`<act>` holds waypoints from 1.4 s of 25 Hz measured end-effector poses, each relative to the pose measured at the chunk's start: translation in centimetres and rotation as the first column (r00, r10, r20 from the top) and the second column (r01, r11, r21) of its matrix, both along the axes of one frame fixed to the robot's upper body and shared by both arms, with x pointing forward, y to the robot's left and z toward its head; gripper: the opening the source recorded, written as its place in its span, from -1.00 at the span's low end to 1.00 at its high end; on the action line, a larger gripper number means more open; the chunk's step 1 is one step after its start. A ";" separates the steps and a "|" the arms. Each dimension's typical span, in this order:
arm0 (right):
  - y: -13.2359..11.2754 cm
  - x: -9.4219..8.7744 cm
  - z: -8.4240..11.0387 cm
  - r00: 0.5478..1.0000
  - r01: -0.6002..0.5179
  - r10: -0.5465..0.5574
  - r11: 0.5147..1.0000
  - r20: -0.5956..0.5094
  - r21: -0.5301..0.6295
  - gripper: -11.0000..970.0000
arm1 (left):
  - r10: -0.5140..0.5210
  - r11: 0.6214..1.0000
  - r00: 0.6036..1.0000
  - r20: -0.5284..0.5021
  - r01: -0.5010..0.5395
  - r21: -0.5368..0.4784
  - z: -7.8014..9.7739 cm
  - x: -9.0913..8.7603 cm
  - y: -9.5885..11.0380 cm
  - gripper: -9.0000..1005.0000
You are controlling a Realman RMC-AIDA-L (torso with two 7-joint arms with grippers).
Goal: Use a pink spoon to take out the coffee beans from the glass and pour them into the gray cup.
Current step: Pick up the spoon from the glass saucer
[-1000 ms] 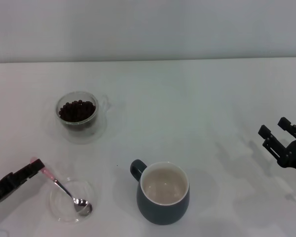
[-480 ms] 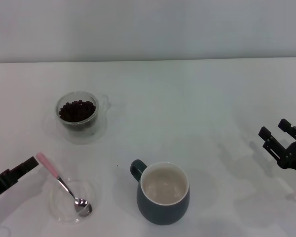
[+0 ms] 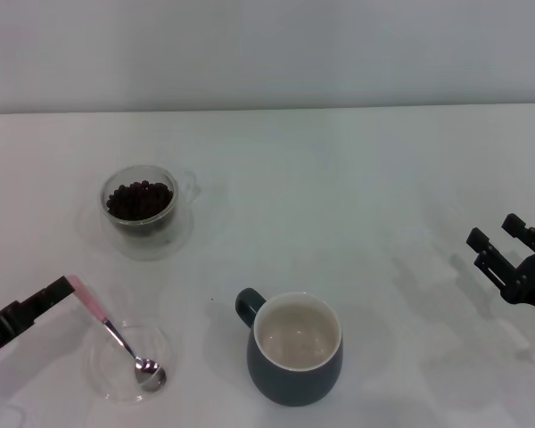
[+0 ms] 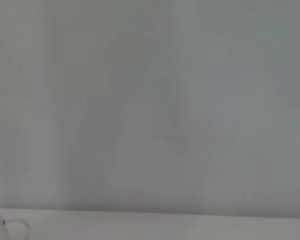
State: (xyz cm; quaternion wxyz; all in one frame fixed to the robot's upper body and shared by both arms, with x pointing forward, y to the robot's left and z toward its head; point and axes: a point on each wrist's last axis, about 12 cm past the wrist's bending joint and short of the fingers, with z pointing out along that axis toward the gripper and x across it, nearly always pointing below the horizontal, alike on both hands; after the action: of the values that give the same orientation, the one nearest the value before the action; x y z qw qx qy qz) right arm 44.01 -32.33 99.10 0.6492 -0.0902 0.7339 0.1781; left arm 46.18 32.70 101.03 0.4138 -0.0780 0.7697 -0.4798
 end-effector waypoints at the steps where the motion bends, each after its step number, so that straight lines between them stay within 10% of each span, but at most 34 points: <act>1: 0.0 0.0 0.0 1.000 0.000 0.000 1.000 0.000 0.000 0.30 | -0.002 1.000 1.000 0.003 0.002 -0.001 0.1 0.0 0.0 -0.91; 26: -0.5 0.6 -0.1 0.999 0.039 -0.039 0.999 -0.015 -0.020 0.30 | 0.069 0.990 0.987 0.148 -0.086 0.113 -0.7 -2.4 0.9 -0.47; 35: -1.3 2.7 0.2 0.993 0.114 -0.115 0.992 -0.018 -0.047 0.30 | 0.107 0.981 0.989 0.106 -0.122 0.148 -1.5 -2.2 0.9 0.53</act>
State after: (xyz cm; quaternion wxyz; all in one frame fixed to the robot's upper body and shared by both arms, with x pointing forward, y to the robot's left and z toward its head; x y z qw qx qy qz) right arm 46.66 -33.59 99.27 0.6485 -0.0607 0.7485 0.1247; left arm 44.03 33.65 99.56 0.4824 -0.0663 0.7778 -0.3974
